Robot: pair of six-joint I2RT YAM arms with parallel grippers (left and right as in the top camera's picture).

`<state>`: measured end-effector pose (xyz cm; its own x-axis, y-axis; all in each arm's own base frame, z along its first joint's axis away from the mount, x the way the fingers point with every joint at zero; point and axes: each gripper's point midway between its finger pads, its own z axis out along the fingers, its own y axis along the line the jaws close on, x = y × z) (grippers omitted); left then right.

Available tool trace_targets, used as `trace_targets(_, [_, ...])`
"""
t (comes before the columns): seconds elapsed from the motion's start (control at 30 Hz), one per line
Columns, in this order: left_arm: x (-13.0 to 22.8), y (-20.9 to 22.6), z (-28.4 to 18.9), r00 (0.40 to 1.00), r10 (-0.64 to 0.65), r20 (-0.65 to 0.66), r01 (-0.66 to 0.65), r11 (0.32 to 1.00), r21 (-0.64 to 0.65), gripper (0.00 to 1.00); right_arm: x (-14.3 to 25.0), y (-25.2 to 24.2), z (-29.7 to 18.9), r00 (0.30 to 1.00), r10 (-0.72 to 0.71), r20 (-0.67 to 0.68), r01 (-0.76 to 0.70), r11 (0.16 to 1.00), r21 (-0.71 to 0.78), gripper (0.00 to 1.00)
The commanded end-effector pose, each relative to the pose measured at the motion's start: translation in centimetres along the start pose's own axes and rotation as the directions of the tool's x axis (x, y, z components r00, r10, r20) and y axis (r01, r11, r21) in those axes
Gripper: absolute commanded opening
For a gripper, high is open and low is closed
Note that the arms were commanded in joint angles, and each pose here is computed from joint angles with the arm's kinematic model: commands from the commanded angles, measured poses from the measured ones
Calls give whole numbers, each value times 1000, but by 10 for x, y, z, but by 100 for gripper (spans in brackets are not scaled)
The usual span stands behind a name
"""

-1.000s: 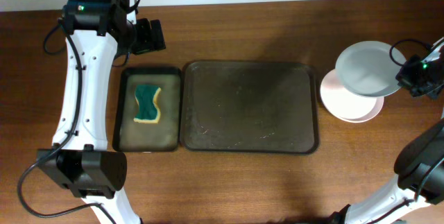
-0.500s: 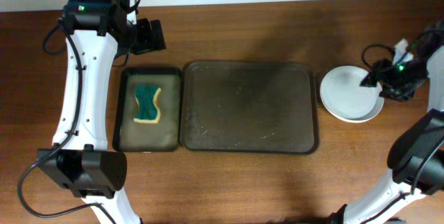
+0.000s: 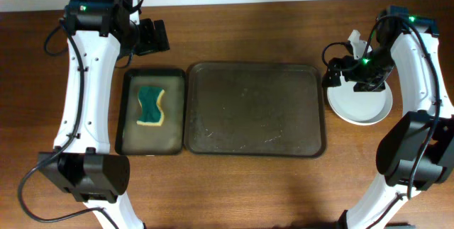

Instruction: Clean dirty plates on tray and stack at the side

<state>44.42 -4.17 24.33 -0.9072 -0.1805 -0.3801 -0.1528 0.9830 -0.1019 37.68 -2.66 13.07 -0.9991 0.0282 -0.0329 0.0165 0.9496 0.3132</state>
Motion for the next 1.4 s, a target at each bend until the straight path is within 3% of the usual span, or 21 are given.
trace_targets(0.0, [0, 1, 2, 1000, 12, -6, -12, 1000, 4, 100, -4, 6, -14, 998, -46, 51, 45, 999, 32, 98])
trace_targets(0.07, [0, 1, 2, 1000, 12, -6, -12, 1000, 4, 100, -8, 18, -52, 979, -94, 183, 83, 994, 64, 98])
trace_targets(0.17, [0, 1, 2, 1000, 12, -6, -12, 1000, 4, 99, -22, 64, -152, 800, -243, 549, 213, 970, 119, 98])
trace_targets(0.27, [0, 1, 2, 1000, 12, -6, -12, 1000, 4, 100, 11, 128, -285, 394, -428, 813, 287, 898, 334, 98])
trace_targets(0.37, [0, 1, 2, 1000, 12, -6, -12, 1000, 4, 99, 61, 158, -331, 170, -492, 854, 244, 860, 448, 98])
trace_targets(0.47, [0, 1, 2, 1000, 12, -6, -12, 1000, 4, 99, 130, 165, -312, -41, -499, 866, 241, 836, 493, 98])
trace_targets(0.57, [0, 1, 2, 1000, 12, -6, -12, 1000, 4, 99, 169, 145, -249, -139, -486, 863, 229, 832, 506, 98])
trace_targets(0.73, [0, 1, 2, 1000, 12, -6, -12, 1000, 4, 100, 175, 121, -174, -332, -469, 819, 180, 821, 543, 98])
trace_targets(0.83, [0, 1, 2, 1000, 12, -6, -12, 1000, 4, 99, 158, 111, -143, -347, -460, 817, 177, 824, 539, 98])
trace_targets(1.03, [0, 1, 2, 1000, 12, -6, -12, 1000, 4, 100, 135, 77, -78, -177, -380, 908, 151, 901, 406, 98])
trace_targets(1.13, [0, 1, 2, 1000, 12, -6, -12, 1000, 4, 99, 132, 61, -32, 21, -353, 935, 168, 923, 345, 98])
trace_targets(1.2, [0, 1, 2, 1000, 12, -6, -12, 1000, 4, 99, 133, 56, -14, 98, -348, 932, 174, 928, 329, 98])
trace_targets(1.37, [0, 1, 2, 1000, 12, -6, -12, 1000, 4, 99, 132, 56, -12, 109, -349, 931, 174, 929, 328, 98])
